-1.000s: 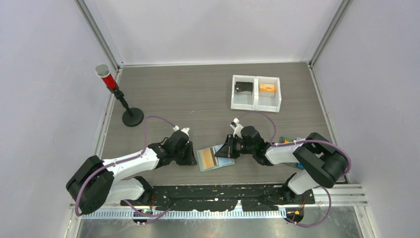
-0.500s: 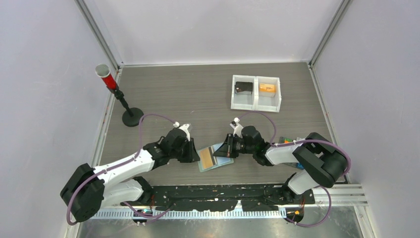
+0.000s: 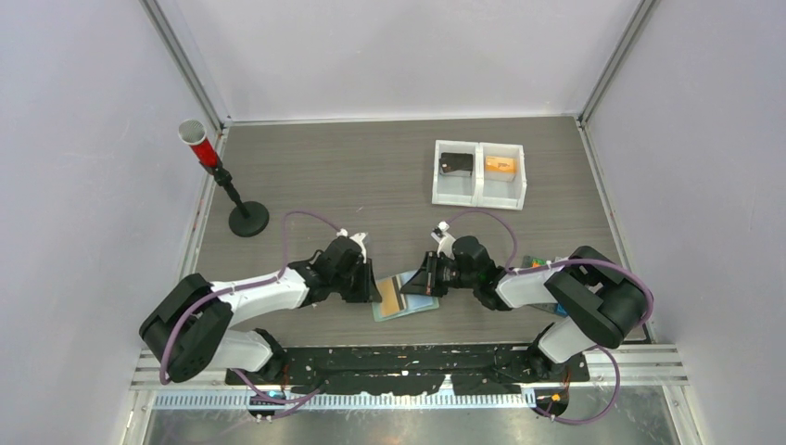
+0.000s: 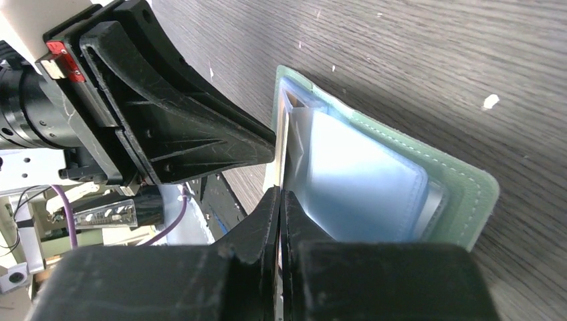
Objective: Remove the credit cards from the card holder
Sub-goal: Remove the credit card from the card holder.
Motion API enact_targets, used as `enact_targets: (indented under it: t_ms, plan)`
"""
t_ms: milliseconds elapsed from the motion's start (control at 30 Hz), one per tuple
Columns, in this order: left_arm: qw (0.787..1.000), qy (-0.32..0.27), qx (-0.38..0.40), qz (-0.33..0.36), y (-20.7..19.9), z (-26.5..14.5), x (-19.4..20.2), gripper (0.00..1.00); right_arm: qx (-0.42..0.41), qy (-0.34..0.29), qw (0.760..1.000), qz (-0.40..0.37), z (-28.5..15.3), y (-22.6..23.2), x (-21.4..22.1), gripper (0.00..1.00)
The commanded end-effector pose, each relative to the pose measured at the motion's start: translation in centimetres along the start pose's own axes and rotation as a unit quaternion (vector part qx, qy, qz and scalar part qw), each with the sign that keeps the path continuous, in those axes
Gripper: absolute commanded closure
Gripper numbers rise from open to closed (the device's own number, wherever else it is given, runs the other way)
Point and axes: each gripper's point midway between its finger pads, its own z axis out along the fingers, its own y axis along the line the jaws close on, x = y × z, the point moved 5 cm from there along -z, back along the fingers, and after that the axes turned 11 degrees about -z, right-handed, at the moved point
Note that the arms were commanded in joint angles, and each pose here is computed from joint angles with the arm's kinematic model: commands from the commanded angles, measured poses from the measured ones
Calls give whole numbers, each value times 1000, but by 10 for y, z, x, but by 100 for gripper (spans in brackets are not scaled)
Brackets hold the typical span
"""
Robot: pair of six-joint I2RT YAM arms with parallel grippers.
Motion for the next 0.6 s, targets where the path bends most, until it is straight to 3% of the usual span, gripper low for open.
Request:
enact_targets:
  t_ms: [0, 167, 233, 333, 567]
  plan:
    - [998, -2, -61, 1, 23, 4, 4, 85, 1, -8, 1000, -12, -4, -3, -5, 95]
    - [997, 10, -80, -2, 31, 8, 8, 85, 2, -7, 1000, -11, -5, -6, -5, 94]
    - [996, 13, -84, -3, 33, 9, 9, 85, -1, -6, 1000, -14, -5, -6, -5, 90]
    - [996, 17, -86, -4, 35, 11, 11, 85, -3, -7, 1000, -17, -7, -5, -5, 94]
    - [996, 18, -88, -2, 37, 9, 12, 85, 13, -24, 1000, -12, -15, -10, -10, 95]
